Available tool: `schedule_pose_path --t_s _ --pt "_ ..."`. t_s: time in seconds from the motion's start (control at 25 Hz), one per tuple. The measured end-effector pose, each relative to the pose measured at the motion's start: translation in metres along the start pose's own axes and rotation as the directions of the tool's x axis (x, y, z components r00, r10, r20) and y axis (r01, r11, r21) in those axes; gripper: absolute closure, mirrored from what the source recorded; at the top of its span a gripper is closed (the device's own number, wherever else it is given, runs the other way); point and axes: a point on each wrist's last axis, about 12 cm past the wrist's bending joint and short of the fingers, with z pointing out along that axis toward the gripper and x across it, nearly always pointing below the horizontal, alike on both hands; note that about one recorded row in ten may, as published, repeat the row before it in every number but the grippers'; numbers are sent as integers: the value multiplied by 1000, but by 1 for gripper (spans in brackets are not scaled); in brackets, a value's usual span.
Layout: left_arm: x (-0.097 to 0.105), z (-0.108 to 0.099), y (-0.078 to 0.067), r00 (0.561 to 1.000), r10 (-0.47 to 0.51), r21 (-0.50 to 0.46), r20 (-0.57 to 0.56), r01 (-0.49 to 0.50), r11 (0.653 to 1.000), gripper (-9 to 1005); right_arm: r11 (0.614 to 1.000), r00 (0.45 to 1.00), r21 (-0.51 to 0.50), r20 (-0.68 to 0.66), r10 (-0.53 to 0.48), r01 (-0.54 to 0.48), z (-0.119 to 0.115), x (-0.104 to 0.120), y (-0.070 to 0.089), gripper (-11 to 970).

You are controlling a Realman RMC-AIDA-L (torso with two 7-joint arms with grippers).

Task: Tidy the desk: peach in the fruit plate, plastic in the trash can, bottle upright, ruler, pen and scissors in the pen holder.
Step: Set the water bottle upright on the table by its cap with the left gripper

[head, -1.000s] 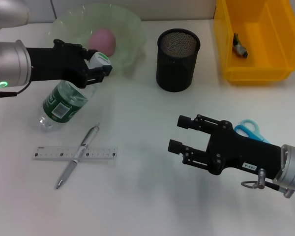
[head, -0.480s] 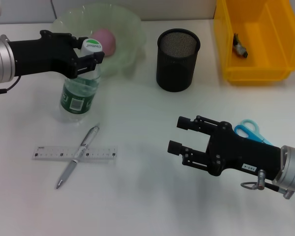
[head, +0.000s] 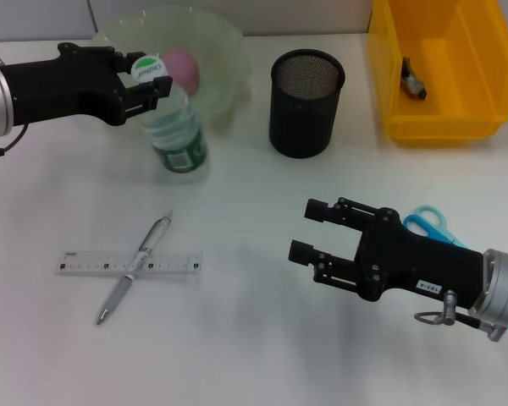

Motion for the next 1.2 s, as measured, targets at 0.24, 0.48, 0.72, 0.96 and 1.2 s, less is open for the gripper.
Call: schedule_pose_path --t_s 0.24,0.48,0.72,0.96,1.2 --pt "1 -1 0 1000 -4 -3 10 4 1000 544 1000 1000 2 1 0 0 0 0 0 278" --pt "4 -1 1 1000 -14 -3 9 14 1000 581 1000 1000 1 0 0 0 0 0 0 278" --pt "4 1 -1 1000 -9 8 4 8 1000 582 1000 1000 1 0 0 0 0 0 0 278" --pt "-1 3 -3 1000 -8 20 25 8 1000 582 1000 1000 0 -1 1 -1 0 0 0 279" --pt "-6 3 -2 998 -14 24 62 12 1000 584 1000 1000 0 -2 3 -3 0 1 1 279"
